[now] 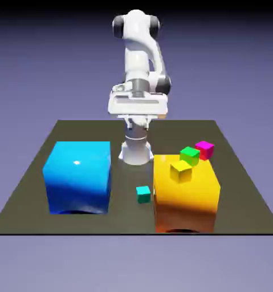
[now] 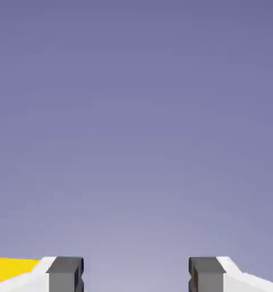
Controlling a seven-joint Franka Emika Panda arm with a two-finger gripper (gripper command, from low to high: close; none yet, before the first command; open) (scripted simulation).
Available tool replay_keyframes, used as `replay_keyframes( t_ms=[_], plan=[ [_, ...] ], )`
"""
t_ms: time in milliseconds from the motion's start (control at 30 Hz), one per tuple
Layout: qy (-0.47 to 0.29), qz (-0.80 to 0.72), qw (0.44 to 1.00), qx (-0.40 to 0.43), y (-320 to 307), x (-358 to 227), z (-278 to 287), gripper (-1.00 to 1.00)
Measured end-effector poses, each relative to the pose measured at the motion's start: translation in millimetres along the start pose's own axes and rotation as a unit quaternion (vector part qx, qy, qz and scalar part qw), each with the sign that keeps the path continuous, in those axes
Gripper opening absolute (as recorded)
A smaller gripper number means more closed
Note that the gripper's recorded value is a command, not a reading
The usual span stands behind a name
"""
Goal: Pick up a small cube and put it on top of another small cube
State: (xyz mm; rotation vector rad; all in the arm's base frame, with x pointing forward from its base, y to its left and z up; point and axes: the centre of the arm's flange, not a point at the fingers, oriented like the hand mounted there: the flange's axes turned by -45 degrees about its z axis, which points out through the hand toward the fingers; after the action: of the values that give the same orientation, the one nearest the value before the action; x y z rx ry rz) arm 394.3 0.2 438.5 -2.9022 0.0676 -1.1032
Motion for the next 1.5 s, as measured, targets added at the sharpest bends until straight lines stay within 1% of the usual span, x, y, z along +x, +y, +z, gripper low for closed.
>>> replay_keyframes(
  t_ms=[133, 267, 400, 533, 633, 800, 833, 900, 1133, 1233, 1267, 1333, 1500],
  plan=[
    [-0.116, 0.175, 0.978, -0.001, 14.7, -37.9, 55.3, 0.0],
    [-0.225, 0.341, 0.912, -0.026, 25.1, -85.3, 101.9, 0.0],
    [-0.317, 0.489, 0.809, -0.074, 31.5, -138.9, 138.6, 0.0],
    [-0.386, 0.612, 0.677, -0.136, 34.8, -193.8, 164.6, 0.0],
    [-0.386, 0.612, 0.677, -0.133, 31.3, -204.0, 178.2, 0.0],
    [-0.386, 0.612, 0.677, -0.135, 22.3, -237.0, 209.5, 0.0],
    [-0.386, 0.612, 0.677, -0.136, 21.1, -241.5, 212.8, -1.0],
    [-0.386, 0.612, 0.677, -0.136, 21.2, -241.5, 212.8, -1.0],
    [-0.385, 0.614, 0.676, -0.135, 35.5, -196.5, 168.5, -1.0],
    [-0.39, 0.617, 0.671, -0.132, 42.2, -185.7, 161.6, -1.0],
    [-0.387, 0.639, 0.654, -0.122, 50.8, -171.2, 155.8, -1.0],
    [-0.397, 0.645, 0.645, -0.101, 34.2, -141.7, 144.3, -1.0],
    [-0.403, 0.68, 0.609, -0.068, 25.5, -73.2, 99.7, -1.0]
  ],
)
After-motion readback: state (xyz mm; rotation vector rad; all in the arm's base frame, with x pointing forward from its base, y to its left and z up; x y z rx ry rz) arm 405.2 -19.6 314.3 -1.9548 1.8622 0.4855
